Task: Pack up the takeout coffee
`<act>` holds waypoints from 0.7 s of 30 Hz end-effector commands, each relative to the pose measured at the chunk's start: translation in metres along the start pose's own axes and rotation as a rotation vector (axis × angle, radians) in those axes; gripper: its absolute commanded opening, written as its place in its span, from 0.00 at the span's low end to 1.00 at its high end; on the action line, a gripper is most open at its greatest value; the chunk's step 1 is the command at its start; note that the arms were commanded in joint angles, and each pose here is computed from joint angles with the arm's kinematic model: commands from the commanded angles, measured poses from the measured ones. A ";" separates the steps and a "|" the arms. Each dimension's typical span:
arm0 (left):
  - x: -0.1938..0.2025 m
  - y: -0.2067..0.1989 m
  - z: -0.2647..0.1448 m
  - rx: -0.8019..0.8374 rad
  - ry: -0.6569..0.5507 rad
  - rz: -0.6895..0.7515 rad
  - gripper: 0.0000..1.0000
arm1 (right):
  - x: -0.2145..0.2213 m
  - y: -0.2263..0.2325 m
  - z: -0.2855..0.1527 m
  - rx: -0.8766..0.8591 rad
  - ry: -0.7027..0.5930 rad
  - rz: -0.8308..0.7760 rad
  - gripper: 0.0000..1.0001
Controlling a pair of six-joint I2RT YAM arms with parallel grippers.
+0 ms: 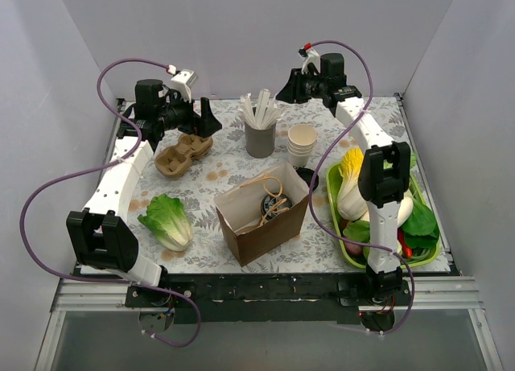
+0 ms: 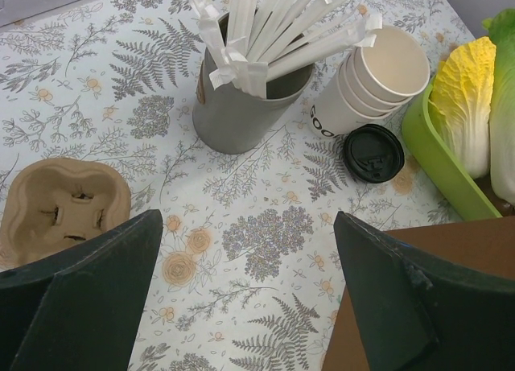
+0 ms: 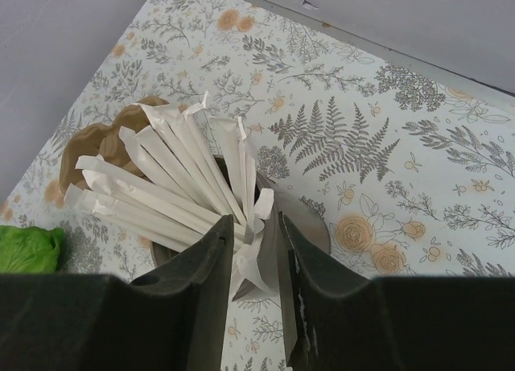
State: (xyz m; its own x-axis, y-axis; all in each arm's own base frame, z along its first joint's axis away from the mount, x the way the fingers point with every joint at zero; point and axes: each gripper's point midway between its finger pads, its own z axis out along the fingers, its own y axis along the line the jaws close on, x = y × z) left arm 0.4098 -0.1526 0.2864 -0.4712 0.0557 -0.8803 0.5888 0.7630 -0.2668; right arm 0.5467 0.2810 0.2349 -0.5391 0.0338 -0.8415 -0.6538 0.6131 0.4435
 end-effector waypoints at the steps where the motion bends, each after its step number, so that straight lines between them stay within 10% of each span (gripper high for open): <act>1: -0.020 -0.006 -0.011 0.007 -0.051 0.033 0.89 | -0.004 0.009 -0.003 -0.012 -0.006 -0.006 0.33; 8: -0.019 -0.007 -0.013 0.008 -0.054 0.036 0.89 | -0.005 0.014 -0.006 -0.013 -0.008 -0.015 0.01; 21: -0.024 -0.012 -0.017 0.014 -0.072 0.050 0.89 | -0.092 0.072 -0.051 -0.083 -0.192 -0.193 0.01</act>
State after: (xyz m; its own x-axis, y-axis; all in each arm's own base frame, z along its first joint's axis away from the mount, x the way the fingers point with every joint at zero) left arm 0.4103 -0.1531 0.2879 -0.4651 0.0546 -0.8836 0.5925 0.7608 -0.2649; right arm 0.5401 0.2827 0.2420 -0.5362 0.0271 -0.8436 -0.6654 0.6014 0.4422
